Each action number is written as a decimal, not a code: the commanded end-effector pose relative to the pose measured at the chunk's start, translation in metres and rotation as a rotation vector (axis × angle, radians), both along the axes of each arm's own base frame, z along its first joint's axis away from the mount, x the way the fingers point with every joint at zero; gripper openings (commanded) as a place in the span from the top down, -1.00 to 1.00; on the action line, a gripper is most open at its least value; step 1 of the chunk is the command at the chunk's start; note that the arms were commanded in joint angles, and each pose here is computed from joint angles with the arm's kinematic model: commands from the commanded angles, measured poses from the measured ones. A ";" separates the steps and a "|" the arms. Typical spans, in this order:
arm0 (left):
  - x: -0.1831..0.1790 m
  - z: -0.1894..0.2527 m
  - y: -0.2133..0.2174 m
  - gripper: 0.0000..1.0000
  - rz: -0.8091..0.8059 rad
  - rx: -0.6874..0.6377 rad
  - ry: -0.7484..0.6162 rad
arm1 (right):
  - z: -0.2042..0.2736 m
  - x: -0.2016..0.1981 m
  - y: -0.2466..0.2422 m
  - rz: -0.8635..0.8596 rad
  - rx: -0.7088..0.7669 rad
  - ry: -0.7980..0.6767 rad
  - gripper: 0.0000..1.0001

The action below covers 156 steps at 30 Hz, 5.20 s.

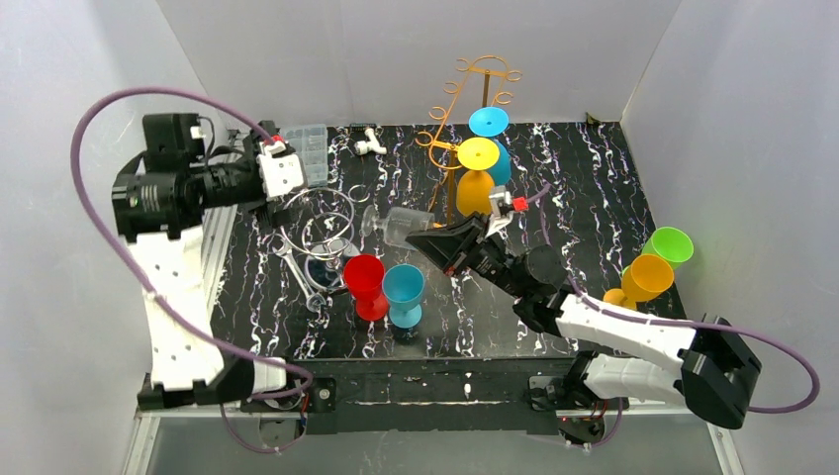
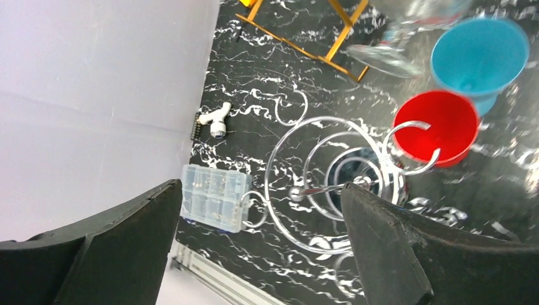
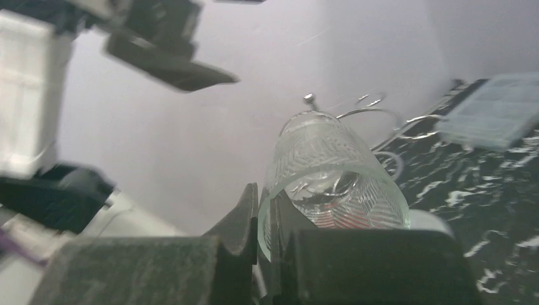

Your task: Place the wine glass upside down on the wine glass rack

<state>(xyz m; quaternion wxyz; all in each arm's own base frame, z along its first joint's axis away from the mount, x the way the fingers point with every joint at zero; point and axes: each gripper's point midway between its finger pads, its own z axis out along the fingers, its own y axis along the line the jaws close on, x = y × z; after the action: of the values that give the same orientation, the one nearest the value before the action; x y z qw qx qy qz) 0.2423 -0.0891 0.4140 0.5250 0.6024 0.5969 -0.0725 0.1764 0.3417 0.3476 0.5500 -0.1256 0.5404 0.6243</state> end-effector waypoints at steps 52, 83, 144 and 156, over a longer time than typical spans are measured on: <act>0.046 -0.089 -0.018 -0.42 -0.583 0.673 -0.554 | 0.054 0.044 0.000 0.215 -0.006 -0.177 0.97; 0.025 -0.104 -0.032 -0.22 -0.180 0.123 0.482 | 0.053 0.019 -0.033 0.202 0.107 -0.119 0.97; 0.049 0.082 -0.039 1.00 0.027 -0.813 0.213 | 0.184 -0.007 -0.111 0.197 0.722 -0.302 0.97; 0.028 0.177 -0.036 1.00 0.019 -0.830 0.006 | 0.253 -0.029 -0.068 0.281 0.858 -0.438 0.97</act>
<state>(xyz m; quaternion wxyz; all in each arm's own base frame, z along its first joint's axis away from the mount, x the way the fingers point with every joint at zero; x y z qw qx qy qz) 0.3015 -0.1238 0.5335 0.6646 0.3050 0.5859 -0.3493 0.2055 0.3156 0.5496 0.5263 -0.0668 0.2631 0.8058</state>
